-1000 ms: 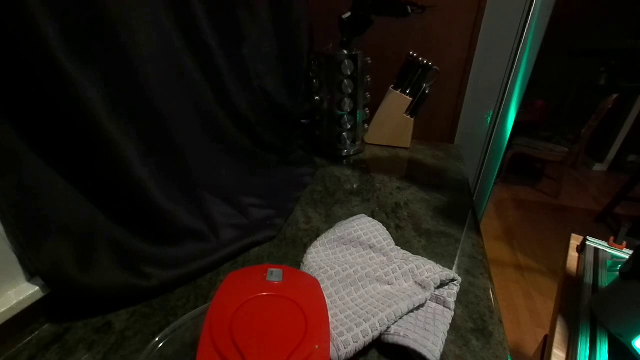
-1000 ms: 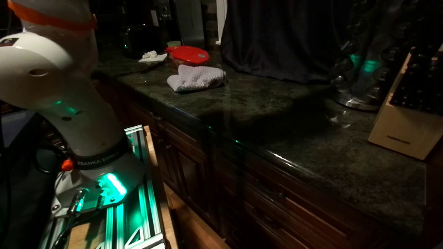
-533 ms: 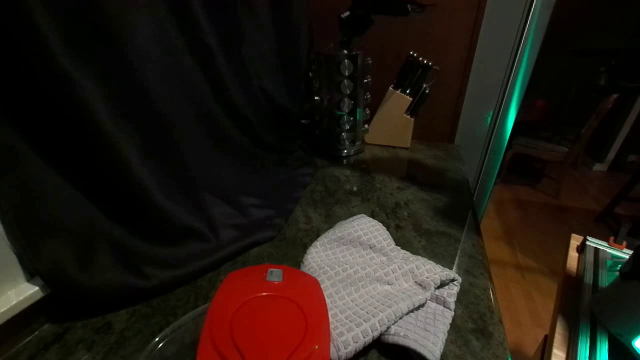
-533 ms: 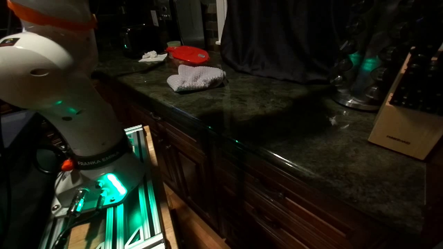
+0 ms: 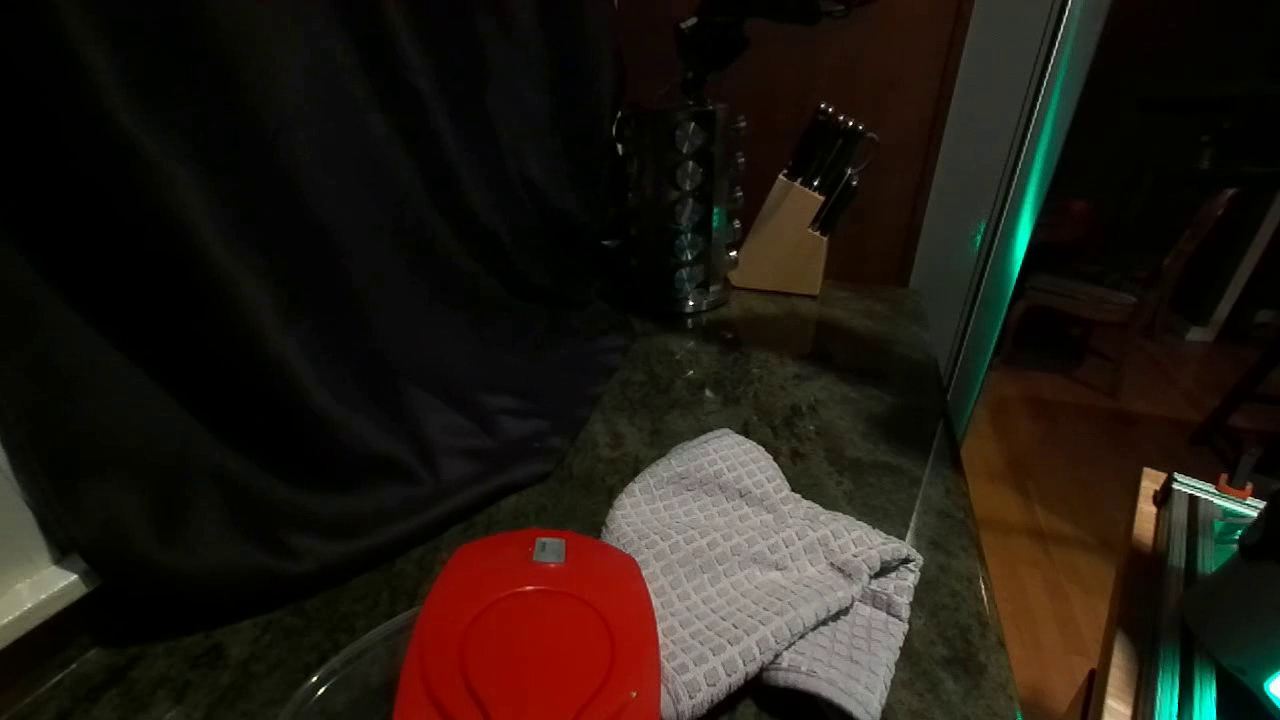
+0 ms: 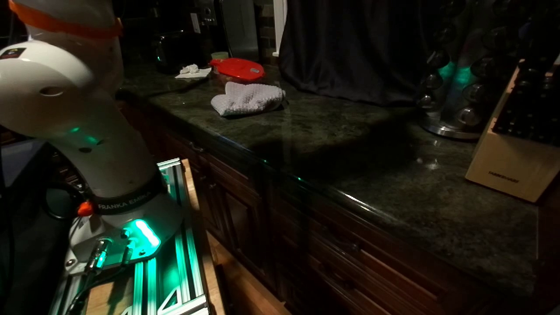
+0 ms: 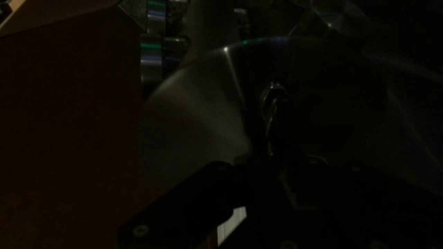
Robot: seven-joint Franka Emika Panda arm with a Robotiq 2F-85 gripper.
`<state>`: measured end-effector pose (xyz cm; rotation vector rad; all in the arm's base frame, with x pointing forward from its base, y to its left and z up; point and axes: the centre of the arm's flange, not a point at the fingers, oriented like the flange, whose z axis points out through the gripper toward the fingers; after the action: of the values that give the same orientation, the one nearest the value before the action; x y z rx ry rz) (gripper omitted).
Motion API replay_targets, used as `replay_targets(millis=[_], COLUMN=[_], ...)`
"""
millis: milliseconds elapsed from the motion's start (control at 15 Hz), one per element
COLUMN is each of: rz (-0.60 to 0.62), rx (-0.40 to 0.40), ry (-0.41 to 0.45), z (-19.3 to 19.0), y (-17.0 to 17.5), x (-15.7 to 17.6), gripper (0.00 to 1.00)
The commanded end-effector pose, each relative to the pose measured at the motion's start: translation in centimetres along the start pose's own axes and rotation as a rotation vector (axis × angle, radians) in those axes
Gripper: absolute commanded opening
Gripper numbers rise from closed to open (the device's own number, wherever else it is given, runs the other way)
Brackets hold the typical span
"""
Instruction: Move the silver stand forwards.
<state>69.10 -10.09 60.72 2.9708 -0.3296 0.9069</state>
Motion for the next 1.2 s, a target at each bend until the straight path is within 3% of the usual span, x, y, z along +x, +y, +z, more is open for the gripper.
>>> replay_targets(millis=[0,467,600,1133], rz=[0.019,0.052,0.076,0.164], rx=[0.001,-0.005,-0.019,-0.026], ry=[0.037,0.044,0.082,0.079], z=[-4.1,-4.9,-4.9,-4.3], y=[-1.5,-1.9,-1.5,0.2], x=[1.8,2.7,3.3,4.6], gripper=[0.04,0.04,0.04,0.04])
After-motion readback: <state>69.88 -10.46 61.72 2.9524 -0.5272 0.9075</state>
